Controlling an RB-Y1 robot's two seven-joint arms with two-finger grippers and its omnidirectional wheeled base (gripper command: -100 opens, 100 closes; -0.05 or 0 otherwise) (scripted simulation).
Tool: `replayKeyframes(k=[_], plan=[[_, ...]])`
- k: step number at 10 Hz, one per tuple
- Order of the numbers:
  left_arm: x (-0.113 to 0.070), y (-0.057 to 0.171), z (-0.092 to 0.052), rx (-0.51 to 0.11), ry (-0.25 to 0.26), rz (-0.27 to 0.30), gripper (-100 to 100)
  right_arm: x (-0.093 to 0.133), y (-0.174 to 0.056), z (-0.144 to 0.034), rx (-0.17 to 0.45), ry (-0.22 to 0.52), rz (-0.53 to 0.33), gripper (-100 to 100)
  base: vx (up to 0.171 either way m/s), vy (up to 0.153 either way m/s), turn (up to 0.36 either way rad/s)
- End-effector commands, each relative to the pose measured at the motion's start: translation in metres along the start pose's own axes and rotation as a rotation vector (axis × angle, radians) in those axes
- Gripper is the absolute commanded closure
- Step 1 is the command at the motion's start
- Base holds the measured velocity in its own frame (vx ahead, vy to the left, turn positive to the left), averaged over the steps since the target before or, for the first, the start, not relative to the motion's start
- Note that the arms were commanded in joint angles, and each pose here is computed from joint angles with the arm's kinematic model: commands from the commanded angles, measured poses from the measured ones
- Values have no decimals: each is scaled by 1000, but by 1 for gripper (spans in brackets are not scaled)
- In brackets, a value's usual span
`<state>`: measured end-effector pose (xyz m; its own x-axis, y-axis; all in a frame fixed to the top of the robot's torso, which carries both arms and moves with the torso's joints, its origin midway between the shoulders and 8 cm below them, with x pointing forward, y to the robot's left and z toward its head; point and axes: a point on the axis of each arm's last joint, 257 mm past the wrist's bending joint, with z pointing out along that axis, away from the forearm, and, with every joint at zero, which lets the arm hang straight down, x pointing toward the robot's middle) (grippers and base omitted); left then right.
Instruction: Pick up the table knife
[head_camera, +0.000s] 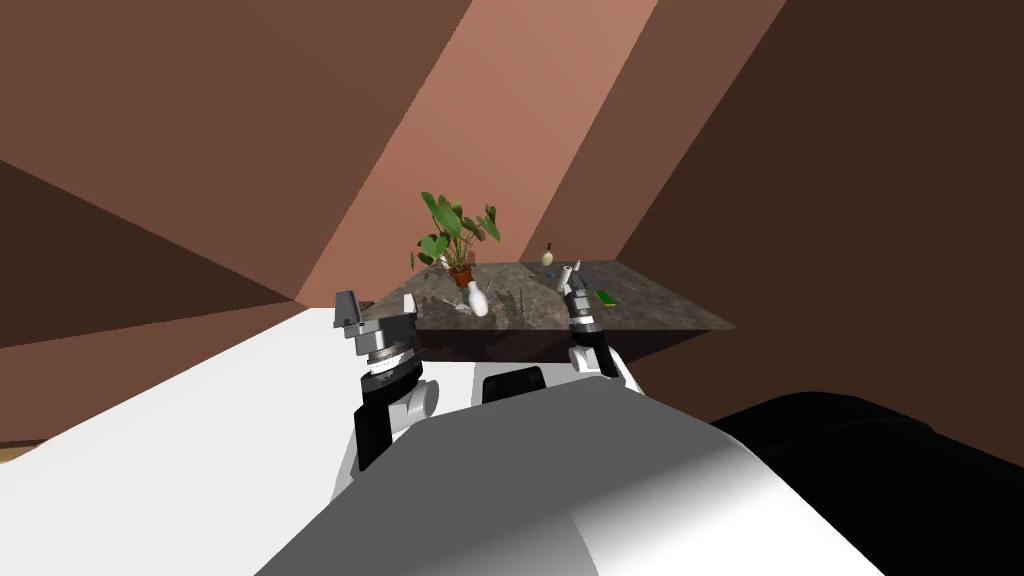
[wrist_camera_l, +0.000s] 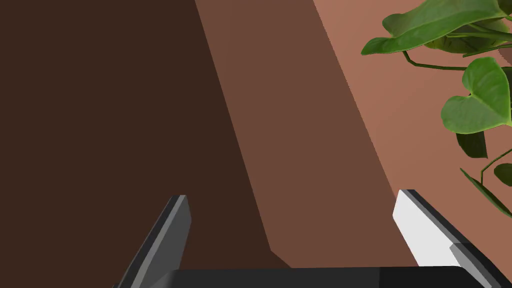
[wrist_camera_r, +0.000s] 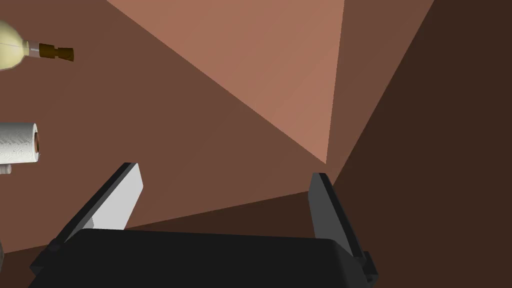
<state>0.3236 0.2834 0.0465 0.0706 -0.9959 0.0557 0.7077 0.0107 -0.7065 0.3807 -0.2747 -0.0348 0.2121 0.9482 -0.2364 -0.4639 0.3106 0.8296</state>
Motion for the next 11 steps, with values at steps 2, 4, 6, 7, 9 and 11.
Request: replayKeyframes(k=[2,4,6,7,9,11], plan=[[0,0,0,0,0,0,0,-2,-11,-3,18,34,-26,-100,-8,36,88],[0,0,0,0,0,0,0,-5,-22,-5,38,60,-49,-100,-15,61,91],[0,0,0,0,0,0,0,-10,-36,-9,68,90,-76,-100,-18,60,117],[0,0,0,0,0,0,0,-14,-45,-11,85,106,-91,-100,-21,73,137],[0,0,0,0,0,0,0,-22,-63,-15,128,140,-124,-100,-10,92,149],[0,0,0,0,0,0,0,-32,-84,-21,181,170,-157,-100,-6,84,164]])
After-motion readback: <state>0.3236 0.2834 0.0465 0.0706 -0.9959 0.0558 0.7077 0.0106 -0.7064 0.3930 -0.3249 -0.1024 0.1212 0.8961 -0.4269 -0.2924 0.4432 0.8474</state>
